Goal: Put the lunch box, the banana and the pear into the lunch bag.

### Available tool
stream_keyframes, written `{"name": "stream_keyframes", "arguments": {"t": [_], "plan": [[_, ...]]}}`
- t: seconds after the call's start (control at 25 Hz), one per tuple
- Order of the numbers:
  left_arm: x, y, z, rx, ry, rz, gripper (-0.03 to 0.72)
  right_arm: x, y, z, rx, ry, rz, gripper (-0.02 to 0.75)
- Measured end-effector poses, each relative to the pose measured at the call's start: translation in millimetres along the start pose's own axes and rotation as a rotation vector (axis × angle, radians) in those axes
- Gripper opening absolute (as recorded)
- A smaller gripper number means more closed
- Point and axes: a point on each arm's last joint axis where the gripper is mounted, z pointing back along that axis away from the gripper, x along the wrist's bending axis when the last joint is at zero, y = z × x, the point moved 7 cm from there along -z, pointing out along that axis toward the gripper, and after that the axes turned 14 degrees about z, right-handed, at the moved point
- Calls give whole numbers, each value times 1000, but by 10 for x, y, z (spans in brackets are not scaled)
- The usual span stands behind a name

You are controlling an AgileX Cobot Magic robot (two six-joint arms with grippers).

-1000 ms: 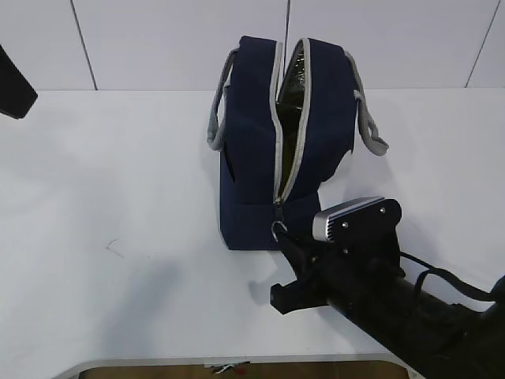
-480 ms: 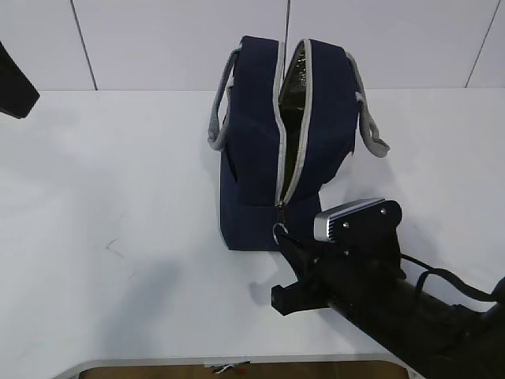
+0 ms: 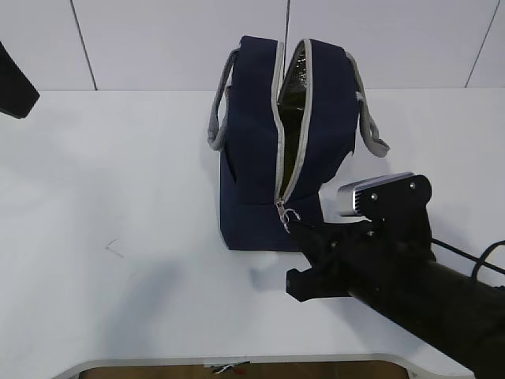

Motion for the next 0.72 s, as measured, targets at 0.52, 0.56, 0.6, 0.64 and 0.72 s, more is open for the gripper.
{"name": "stream_keyframes", "arguments": {"t": [0.52,0.56,0.6,0.64,0.72], "plan": [[21,43,-47,18,-3,6,300,104,-624,88,49,-71,-21,12],[44,83,-92,36,-8,10,300,116,-688,86,57,-78,-21,13],[79,132,-147,58,-19,14,300,130,-734,86,74,-86,-20,13],[116,186,-204,82,-30,19,300,141,-774,95,91,-94,-17,13],[181,286,-302,124,-49,27,297,162,-904,112,110,-107,-16,13]]}}
